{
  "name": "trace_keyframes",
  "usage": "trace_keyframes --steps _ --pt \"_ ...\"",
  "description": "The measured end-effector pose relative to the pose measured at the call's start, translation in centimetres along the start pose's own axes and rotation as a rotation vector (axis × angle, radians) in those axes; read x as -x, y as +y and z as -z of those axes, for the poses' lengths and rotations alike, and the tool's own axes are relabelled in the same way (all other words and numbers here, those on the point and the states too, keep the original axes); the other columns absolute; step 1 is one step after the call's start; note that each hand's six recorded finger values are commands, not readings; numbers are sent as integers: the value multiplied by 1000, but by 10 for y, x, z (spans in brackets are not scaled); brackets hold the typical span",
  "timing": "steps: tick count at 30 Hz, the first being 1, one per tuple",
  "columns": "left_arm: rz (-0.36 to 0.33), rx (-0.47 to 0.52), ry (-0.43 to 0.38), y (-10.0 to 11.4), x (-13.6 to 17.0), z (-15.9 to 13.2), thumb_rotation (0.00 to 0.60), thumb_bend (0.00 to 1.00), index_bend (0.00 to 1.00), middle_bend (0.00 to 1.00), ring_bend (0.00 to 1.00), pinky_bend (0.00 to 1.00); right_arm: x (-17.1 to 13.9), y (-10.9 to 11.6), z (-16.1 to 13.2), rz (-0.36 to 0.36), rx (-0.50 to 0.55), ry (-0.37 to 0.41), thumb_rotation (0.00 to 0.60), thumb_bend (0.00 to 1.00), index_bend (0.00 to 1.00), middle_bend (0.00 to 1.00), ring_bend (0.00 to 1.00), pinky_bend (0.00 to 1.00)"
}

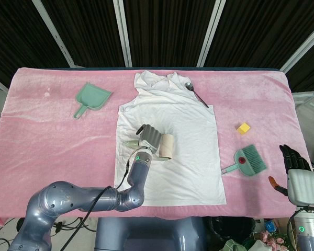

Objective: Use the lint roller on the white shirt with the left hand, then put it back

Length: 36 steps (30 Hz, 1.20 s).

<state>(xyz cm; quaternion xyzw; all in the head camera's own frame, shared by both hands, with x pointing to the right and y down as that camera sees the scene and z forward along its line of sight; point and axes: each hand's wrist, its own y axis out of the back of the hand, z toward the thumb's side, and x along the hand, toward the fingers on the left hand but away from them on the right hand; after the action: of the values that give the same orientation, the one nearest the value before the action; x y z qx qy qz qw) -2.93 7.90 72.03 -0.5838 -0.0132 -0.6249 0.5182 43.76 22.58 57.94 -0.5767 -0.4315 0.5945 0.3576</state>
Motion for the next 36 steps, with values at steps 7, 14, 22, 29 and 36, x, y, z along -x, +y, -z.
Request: trace_keyframes --steps 7,14,22,29,36 --pt "-28 -11 -20 15 0 -17 600 548 649 613 433 504 0 -1 0 -3 -1 2 600 121 22 81 122 215" --pt "-14 -50 -13 9 3 -13 600 549 649 613 433 504 -1 -1 -2 -4 -3 7 600 122 20 81 122 215" --pt "20 -114 -27 -15 10 -1 600 549 650 613 433 504 -1 -4 -5 -12 -8 14 600 121 20 81 122 215" --pt "57 -135 -2 -39 14 30 600 550 650 613 433 504 -2 -2 -6 -6 -7 16 600 121 19 81 122 215" --pt "102 -172 25 -75 24 70 600 550 650 613 433 505 -1 -5 -6 -14 -12 14 600 122 20 81 122 215"
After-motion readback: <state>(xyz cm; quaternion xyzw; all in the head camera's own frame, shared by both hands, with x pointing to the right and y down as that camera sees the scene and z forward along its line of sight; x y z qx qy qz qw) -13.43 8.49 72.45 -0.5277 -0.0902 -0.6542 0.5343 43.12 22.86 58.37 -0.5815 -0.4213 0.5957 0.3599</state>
